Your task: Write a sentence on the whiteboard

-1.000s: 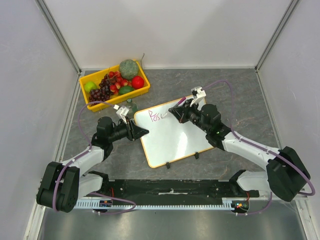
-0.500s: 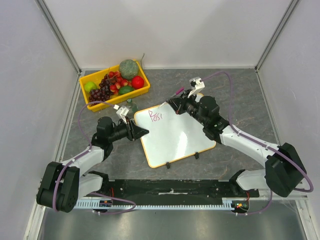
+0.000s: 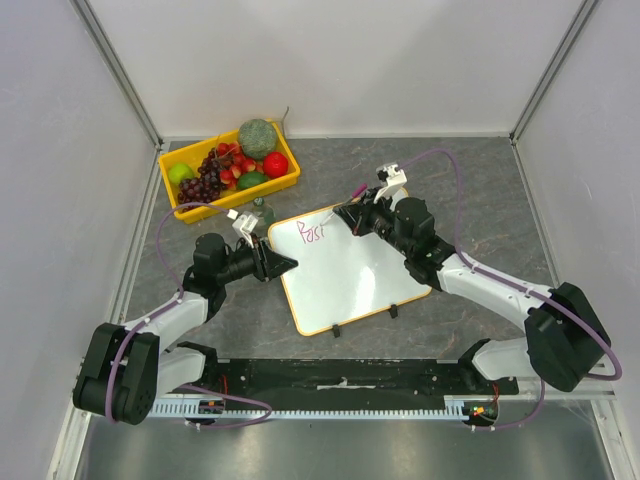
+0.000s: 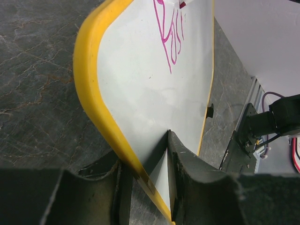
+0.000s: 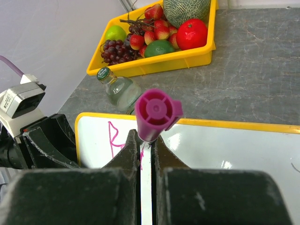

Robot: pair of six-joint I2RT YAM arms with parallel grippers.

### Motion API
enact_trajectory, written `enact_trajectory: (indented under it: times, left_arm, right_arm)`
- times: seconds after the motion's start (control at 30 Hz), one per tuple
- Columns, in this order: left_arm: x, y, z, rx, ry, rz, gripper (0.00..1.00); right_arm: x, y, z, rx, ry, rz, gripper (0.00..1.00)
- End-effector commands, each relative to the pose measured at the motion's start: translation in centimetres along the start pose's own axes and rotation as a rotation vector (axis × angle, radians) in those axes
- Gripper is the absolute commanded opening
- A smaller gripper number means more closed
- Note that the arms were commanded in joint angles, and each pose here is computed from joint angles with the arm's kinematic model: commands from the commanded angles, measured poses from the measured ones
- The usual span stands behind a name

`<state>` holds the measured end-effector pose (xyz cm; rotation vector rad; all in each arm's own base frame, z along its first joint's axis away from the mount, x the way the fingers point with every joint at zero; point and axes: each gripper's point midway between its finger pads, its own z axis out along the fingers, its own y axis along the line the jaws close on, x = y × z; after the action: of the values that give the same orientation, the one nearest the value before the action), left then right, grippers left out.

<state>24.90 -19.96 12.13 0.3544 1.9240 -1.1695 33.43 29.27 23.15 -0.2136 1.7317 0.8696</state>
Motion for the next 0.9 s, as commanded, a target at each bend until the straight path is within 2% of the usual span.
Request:
enact_trajectory:
  times: [0.0,0.47,0.87]
  left_arm:
    - [0.7,0.5,0.2,-0.011,0.026,0.054,0.02]
    - [0.8,0.5,0.1,-0.013,0.026,0.053,0.02]
    - [0.8,0.5,0.1,-0.012,0.028,0.052,0.02]
  right_arm:
    - [0.0,-0.8,0.1,0.026,-0.027,-0.017,0.0]
    - [-3.2,1.2,-1.4,-0.026,-0.108,0.01,0.0]
    - [-1.7,0.0,-0.8,0.008,-0.075,0.0,0.0]
